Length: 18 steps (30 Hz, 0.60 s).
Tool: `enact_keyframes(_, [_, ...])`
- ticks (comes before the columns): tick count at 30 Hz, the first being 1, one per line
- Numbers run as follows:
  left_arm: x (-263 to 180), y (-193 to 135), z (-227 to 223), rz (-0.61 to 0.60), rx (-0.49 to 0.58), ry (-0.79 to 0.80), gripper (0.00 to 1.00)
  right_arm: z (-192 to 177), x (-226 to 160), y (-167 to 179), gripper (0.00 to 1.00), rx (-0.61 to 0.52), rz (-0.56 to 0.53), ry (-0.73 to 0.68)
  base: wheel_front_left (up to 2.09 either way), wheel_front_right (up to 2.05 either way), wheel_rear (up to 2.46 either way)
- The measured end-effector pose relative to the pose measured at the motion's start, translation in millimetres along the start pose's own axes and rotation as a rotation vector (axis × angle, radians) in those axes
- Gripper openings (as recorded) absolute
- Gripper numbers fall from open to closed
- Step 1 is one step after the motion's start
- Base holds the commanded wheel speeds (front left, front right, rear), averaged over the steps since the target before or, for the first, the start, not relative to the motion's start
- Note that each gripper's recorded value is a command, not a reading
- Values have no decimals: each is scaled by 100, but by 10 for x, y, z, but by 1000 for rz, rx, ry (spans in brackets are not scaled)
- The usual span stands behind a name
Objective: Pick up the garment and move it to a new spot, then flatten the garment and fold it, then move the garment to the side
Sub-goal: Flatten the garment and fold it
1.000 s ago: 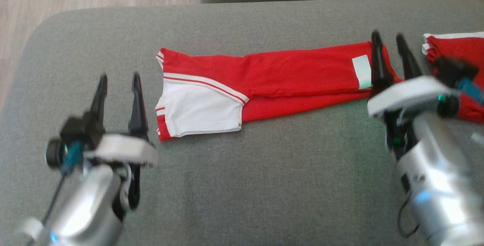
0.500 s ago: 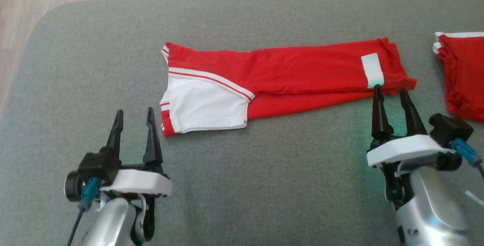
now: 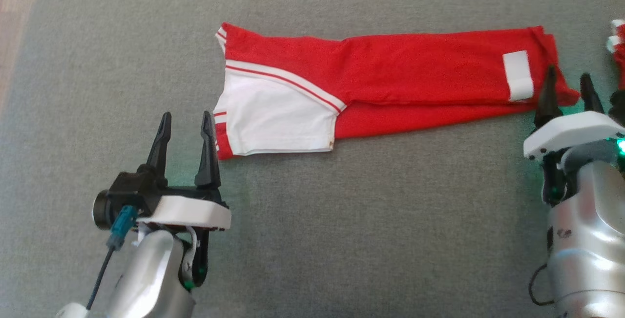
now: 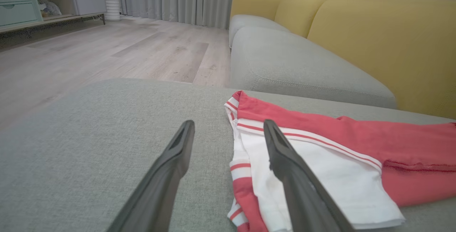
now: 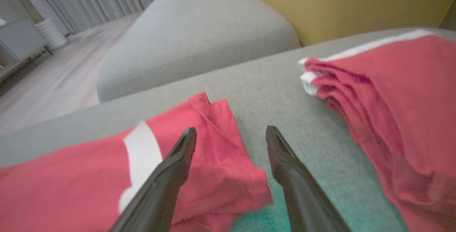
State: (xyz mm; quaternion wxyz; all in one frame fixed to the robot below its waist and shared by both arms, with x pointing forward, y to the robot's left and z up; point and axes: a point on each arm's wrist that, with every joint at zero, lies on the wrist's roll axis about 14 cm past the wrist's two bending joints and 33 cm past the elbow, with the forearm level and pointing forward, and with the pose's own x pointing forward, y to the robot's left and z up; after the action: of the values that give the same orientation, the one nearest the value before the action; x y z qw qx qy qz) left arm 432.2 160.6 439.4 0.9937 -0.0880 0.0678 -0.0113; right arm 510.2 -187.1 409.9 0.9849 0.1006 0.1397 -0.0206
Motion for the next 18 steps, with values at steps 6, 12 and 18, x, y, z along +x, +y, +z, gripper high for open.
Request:
enact_keyframes(6, [12,84,-78,21,0,20,100,-484,32,-131,100,-20,-54,181,0,0,0])
enact_keyframes(12, [52,101,-54,23,6,11,100,-460,119,-28,0,-25,-27,194,0,0,0])
enact_keyframes(18, [76,34,3,7,-2,-6,100,-350,37,-140,0,-24,-63,146,0,0,0])
